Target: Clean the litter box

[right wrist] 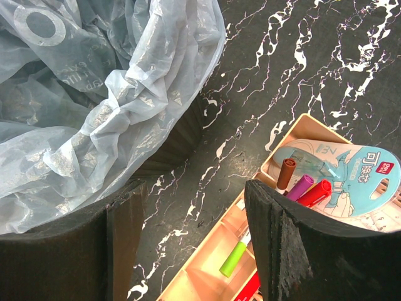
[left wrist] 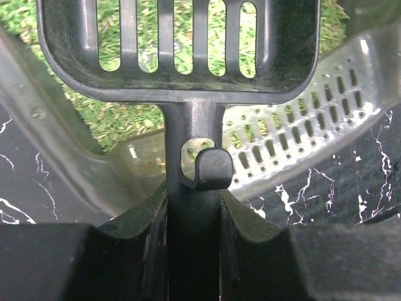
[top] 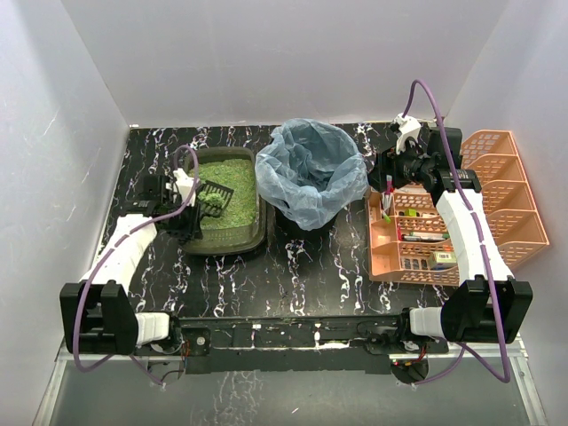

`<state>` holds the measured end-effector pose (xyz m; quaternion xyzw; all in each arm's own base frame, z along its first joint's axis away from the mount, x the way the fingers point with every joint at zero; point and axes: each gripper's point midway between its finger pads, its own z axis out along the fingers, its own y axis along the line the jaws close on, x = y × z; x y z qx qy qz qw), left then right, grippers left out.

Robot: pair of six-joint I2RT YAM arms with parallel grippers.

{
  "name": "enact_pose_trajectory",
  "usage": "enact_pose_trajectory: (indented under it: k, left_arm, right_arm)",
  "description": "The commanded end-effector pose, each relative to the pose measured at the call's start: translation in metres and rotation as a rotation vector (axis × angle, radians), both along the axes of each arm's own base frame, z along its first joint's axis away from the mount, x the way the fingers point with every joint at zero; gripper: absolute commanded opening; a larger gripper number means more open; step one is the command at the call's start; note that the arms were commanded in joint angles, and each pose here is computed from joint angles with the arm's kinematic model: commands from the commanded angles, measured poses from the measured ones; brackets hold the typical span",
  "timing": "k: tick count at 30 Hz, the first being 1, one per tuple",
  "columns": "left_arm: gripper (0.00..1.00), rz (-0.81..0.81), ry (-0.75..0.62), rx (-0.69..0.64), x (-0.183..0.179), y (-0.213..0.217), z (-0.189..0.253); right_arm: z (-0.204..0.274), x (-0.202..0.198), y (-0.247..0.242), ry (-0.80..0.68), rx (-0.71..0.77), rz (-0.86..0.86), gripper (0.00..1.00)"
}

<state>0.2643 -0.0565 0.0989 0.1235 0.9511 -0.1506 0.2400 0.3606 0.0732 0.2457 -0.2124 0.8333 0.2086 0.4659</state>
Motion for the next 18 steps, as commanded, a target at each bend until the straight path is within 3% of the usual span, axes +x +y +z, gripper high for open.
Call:
enact_pose_trajectory:
  k: [1, 4, 7, 10, 12, 15, 18]
  left_arm:
    - [0.00, 0.003, -0.080, 0.010, 0.009, 0.002, 0.016]
    - [0.00, -0.044, 0.003, -0.061, -0.002, -0.013, 0.012]
    - [0.00, -0.054, -0.088, 0.031, -0.001, -0.015, 0.012]
    - [0.00, -0.010, -0.036, -0.022, 0.005, -0.002, 0.017]
    - [0.00, -0.057, -0.013, -0.038, -0.002, -0.015, 0.015]
    - [0.00, -0.066, -0.096, 0.031, 0.000, -0.019, 0.019]
    - [0.00, -0.052, -0.094, 0.053, 0.018, -0.014, 0.026]
  right_arm:
    - [0.027, 0.008, 0.001, -0.109, -0.003, 0.016, 0.69]
    - [0.028, 0.008, 0.001, -0.107, -0.001, 0.018, 0.69]
    - [0.029, 0.009, 0.000, -0.112, -0.004, 0.014, 0.69]
    - [0.027, 0.009, 0.000, -0.105, -0.002, 0.016, 0.69]
    - [0.028, 0.009, 0.000, -0.108, -0.002, 0.016, 0.69]
    - [0.028, 0.009, 0.001, -0.109, -0.002, 0.017, 0.69]
    - [0.027, 0.010, 0.001, -0.105, 0.003, 0.022, 0.68]
